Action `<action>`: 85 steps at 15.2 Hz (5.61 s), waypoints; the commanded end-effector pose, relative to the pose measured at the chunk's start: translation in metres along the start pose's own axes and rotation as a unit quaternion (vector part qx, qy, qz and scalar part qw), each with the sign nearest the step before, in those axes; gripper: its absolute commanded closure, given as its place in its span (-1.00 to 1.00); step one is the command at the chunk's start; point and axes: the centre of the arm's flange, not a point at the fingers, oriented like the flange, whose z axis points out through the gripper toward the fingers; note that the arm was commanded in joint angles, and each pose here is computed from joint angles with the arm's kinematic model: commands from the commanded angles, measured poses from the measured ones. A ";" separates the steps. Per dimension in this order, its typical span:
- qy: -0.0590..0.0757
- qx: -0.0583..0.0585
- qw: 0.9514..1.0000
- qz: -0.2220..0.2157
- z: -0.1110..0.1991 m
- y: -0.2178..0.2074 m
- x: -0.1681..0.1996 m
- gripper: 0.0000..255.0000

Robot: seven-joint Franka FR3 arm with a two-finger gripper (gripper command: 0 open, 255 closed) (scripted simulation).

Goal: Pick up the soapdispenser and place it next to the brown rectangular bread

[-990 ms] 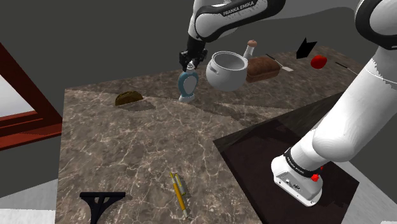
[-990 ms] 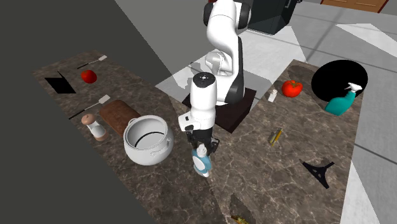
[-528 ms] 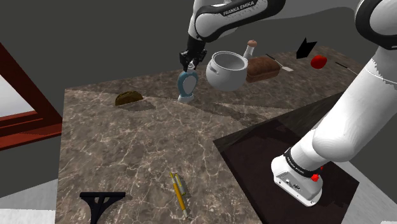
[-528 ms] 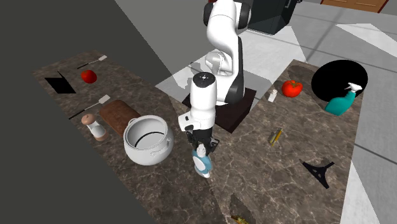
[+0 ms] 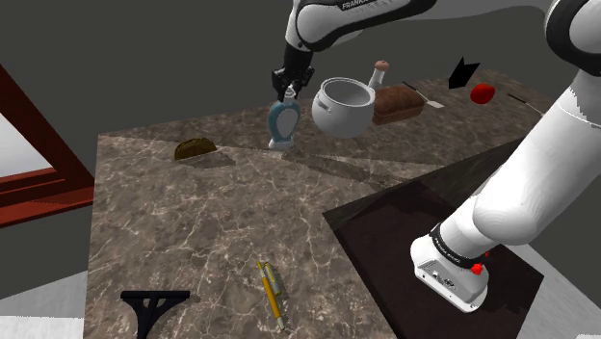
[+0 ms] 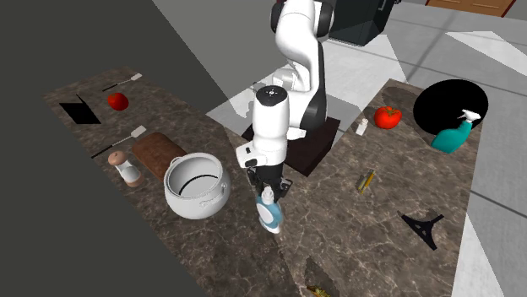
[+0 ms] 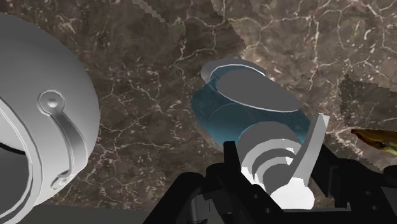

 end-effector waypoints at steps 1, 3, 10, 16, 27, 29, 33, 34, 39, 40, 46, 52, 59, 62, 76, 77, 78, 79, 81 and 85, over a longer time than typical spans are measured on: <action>0.000 0.000 1.000 0.000 -0.010 0.000 0.002 1.00; 0.000 0.000 1.000 0.000 -0.021 -0.001 0.003 1.00; 0.000 0.000 1.000 0.000 -0.057 -0.003 0.009 1.00; 0.000 0.000 1.000 0.000 -0.088 -0.006 0.013 1.00; 0.000 0.000 1.000 0.000 -0.146 -0.010 0.021 1.00; 0.000 0.000 1.000 0.000 -0.156 -0.011 0.023 1.00; 0.000 0.000 1.000 0.000 -0.177 -0.012 0.026 1.00; 0.000 0.000 1.000 0.000 -0.182 -0.013 0.027 1.00; 0.000 0.000 1.000 0.000 -0.208 -0.015 0.030 1.00; 0.000 0.000 1.000 0.000 -0.213 -0.015 0.031 1.00; 0.000 0.000 1.000 0.000 -0.245 -0.017 0.036 1.00; 0.000 0.000 1.000 0.000 -0.276 -0.020 0.040 1.00; 0.000 0.000 1.000 0.000 -0.292 0.040 0.016 1.00; 0.000 0.000 1.000 0.000 -0.297 0.077 0.001 1.00; 0.000 0.000 1.000 0.000 -0.320 0.246 -0.070 1.00; 0.000 0.000 1.000 0.000 -0.322 0.258 -0.075 1.00; 0.000 0.000 1.000 0.000 -0.323 0.270 -0.080 1.00; 0.000 0.000 1.000 0.000 -0.325 0.282 -0.085 1.00; 0.000 0.000 1.000 0.000 -0.328 0.306 -0.095 1.00; 0.000 0.000 1.000 0.000 -0.335 0.354 -0.115 1.00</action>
